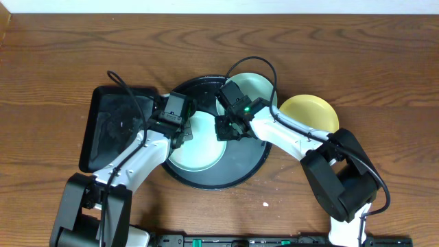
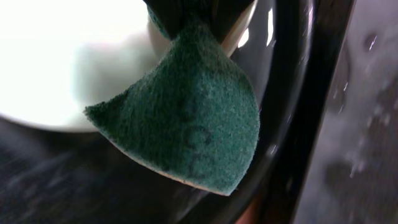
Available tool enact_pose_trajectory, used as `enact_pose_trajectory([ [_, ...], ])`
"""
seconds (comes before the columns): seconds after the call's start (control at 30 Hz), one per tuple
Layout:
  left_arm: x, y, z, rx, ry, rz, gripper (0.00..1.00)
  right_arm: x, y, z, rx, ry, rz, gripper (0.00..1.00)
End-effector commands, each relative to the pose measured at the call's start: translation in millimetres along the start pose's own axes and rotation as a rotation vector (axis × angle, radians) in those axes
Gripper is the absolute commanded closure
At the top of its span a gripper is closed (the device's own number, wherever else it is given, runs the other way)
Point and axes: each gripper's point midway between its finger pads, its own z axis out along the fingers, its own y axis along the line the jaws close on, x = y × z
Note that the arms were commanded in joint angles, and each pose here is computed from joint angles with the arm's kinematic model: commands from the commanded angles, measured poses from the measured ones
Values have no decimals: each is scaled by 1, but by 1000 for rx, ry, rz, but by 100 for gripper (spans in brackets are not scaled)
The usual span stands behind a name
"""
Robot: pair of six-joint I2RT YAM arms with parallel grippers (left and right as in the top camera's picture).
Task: Clean dirty plates on tray and stack at the side
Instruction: 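Scrub the green plate with the sponge in the left gripper, then withdraw the left gripper with sponge back over the black dish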
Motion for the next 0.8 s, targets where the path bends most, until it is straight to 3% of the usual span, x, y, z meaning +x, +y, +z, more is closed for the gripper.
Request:
enact_pose_trajectory([
  [0.0,21,6,1,-18,87,-38,93,0,-8,7,27,13,17,99],
  [0.1,46,-4,-3,56,210,-12,92,0,-9,7,28,12,20,99],
  [0.2,64,-32,-12,245,303,110,93,0,-9,7,24,14,22,99],
  [0.33,69,-55,-21,407,318,226,93,0,-8,7,21,16,22,99],
  [0.57,30,-54,-11,342,140,254,92,0,-8,7,21,16,21,99],
  [0.77,-27,-36,-20,219,11,121,93,0,-8,7,15,19,15,99],
])
